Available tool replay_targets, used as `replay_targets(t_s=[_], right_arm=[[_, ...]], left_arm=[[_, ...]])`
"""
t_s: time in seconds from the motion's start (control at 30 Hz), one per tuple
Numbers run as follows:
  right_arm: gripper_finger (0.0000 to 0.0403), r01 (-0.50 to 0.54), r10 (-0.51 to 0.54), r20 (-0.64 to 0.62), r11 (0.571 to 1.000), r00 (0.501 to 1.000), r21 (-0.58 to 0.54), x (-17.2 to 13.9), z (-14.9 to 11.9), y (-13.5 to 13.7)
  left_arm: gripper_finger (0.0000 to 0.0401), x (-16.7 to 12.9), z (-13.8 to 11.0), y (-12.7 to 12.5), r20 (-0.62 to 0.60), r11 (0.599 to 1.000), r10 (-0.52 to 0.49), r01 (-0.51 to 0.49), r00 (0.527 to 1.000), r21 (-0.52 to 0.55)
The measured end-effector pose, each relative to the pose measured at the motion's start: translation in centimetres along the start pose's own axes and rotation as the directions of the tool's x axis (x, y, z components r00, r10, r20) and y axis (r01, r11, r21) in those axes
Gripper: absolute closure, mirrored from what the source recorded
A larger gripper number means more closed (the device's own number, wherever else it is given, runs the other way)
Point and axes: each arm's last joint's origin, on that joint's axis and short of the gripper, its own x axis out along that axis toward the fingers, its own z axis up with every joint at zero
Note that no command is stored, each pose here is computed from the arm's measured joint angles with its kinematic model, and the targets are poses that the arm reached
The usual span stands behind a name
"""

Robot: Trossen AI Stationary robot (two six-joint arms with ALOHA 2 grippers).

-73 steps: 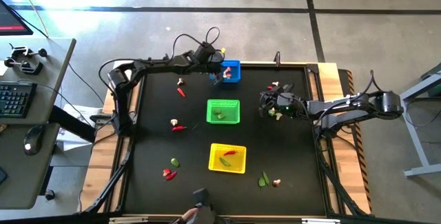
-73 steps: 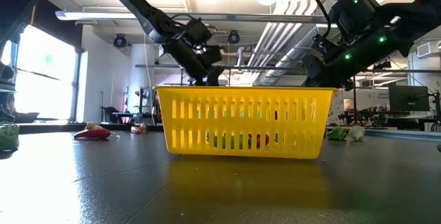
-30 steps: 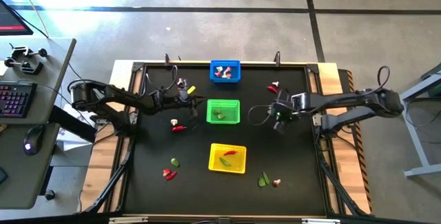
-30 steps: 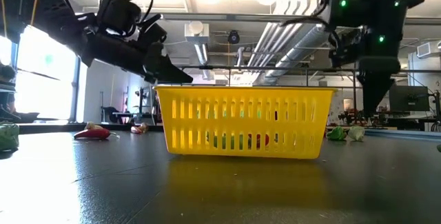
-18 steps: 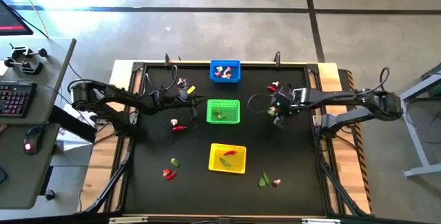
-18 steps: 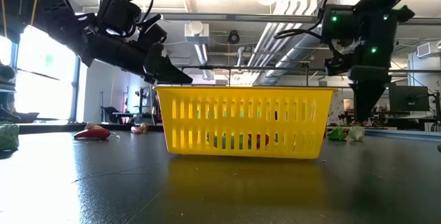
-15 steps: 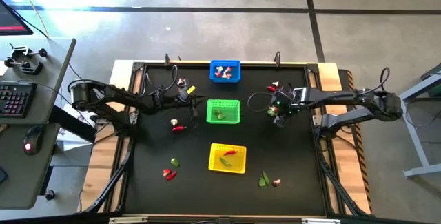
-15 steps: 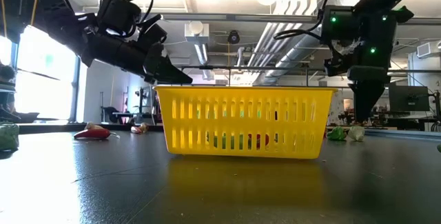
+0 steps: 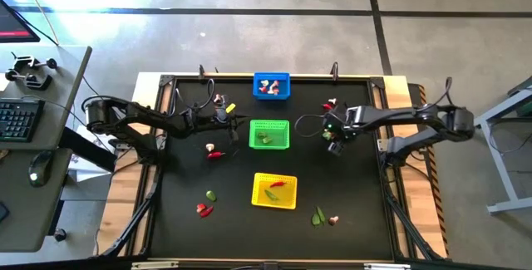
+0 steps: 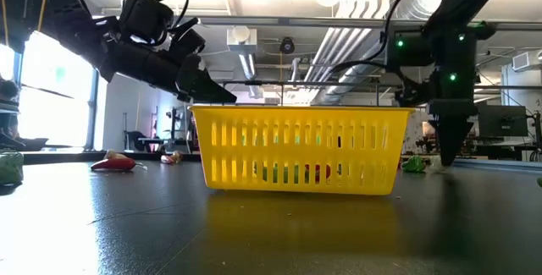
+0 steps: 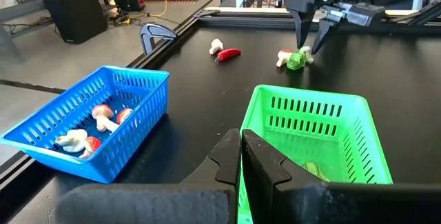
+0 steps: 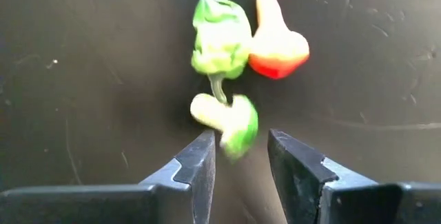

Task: Sort produce into baskets
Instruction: Put the green mushroom into the blue bin

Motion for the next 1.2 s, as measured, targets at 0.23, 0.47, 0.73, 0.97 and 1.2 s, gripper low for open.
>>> replay_targets(t_s=[0.23, 0.47, 0.73, 0.97, 1.2], right_arm=[[0.0280, -0.009, 0.010, 0.015, 0.998, 1.000, -0.068, 0.6, 0.5, 0.2], [0.0344, -0.094, 0.093, -0.039, 0.995, 0.995, -0.037, 0.5, 0.2, 0.4], [0.0396, -0.182, 0.177, -0.105, 0.982, 0.979, -0.042, -1.2, 0.3, 2.2], [0.0392, -0.321, 0.383, 0.263, 0.914, 0.885, -0.250, -2.2, 4.0, 5.0], [0.0396, -0.105, 0.213, 0.486, 0.965, 0.847, -0.240, -3.2, 10.3, 4.0]], left_arm=[[0.0401, 0.0, 0.0, 0.0, -0.002, 1.000, 0.000, 0.000, 1.000, 0.000], [0.0401, 0.0, 0.0, 0.0, -0.005, 1.000, -0.001, 0.001, 1.000, 0.000], [0.0401, 0.0, -0.3, -0.2, -0.024, 0.997, -0.071, 0.071, 0.997, 0.009], [0.0401, -0.8, -1.2, -0.4, -0.003, 0.992, -0.125, 0.125, 0.992, 0.029], [0.0401, -2.7, -2.7, -0.6, 0.076, 0.992, -0.126, 0.127, 0.989, -0.007]])
